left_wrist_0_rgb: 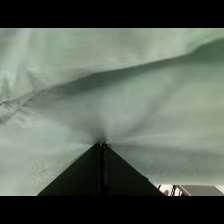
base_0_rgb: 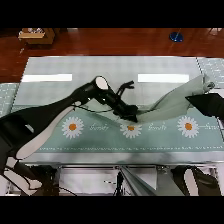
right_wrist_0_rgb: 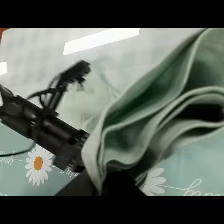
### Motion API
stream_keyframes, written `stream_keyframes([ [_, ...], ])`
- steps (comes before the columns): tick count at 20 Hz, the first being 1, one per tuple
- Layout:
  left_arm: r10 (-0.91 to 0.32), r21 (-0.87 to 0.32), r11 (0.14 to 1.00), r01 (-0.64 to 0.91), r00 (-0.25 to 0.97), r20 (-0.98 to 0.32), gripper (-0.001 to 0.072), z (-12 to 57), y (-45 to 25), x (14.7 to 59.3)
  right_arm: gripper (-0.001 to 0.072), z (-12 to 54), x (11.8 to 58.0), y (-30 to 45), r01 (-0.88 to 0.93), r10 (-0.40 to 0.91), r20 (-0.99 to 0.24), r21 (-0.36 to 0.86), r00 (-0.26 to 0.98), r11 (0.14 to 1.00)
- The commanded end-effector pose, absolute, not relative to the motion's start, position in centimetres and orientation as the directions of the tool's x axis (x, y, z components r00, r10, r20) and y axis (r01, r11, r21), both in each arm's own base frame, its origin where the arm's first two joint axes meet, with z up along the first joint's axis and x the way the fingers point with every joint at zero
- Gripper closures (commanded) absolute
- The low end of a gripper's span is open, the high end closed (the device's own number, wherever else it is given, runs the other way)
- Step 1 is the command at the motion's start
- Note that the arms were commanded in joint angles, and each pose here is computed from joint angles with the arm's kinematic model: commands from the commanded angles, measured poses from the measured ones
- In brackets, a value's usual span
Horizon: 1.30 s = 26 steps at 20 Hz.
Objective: Fold the shirts.
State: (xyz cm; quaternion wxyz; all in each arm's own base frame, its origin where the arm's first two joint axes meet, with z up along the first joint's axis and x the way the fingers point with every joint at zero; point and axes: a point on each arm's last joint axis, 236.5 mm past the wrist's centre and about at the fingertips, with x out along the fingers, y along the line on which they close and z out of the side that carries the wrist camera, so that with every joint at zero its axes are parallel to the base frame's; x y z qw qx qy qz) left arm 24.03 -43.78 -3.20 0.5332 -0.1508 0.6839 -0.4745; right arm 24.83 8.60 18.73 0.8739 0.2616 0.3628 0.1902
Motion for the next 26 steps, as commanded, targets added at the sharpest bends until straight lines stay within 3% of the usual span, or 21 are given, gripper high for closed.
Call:
stream_keyframes([
  [1,-0.702,-0.82,0.52,0.236,-0.428,-0.569,0.068,-5.4,-46.9,20.8,0.0689,19.3,23.8,9.0,-0.158,0.517,-0.528,0.581,0.674,0.799],
  [4,-0.713,-0.836,0.498,0.231,-0.439,-0.546,0.0681,-5.8,-48.6,19.3,0.0689,19.3,23.8,9.0,-0.158,0.517,-0.528,0.58,0.674,0.799],
  [7,-0.762,-0.84,0.477,0.258,-0.356,-0.541,0.0683,-3.5,-47.5,23.0,0.0689,19.0,23.4,9.2,-0.161,0.528,-0.54,0.583,0.655,0.796],
  [11,-0.834,-0.807,0.488,0.332,-0.093,-0.543,0.0683,4.4,-39.6,33.1,0.069,19.2,23.5,9.4,-0.166,0.538,-0.53,0.594,0.656,0.787],
  [15,-0.802,-0.709,0.594,0.38,0.206,-0.561,0.0683,13.2,-26.1,39.4,0.069,19.1,25.4,9.5,-0.164,0.552,-0.51,0.619,0.66,0.768],
  [20,-0.663,-0.589,0.743,0.318,0.465,-0.587,0.0682,20.0,-12.1,38.9,0.0689,17.2,29.7,15.0,-0.254,0.65,-0.49,0.649,0.581,0.717],
  [26,-0.536,-0.521,0.824,0.223,0.605,-0.588,0.0682,23.6,-4.6,36.0,0.0689,9.4,34.5,27.6,-0.294,0.703,-0.501,0.666,0.505,0.685],
])
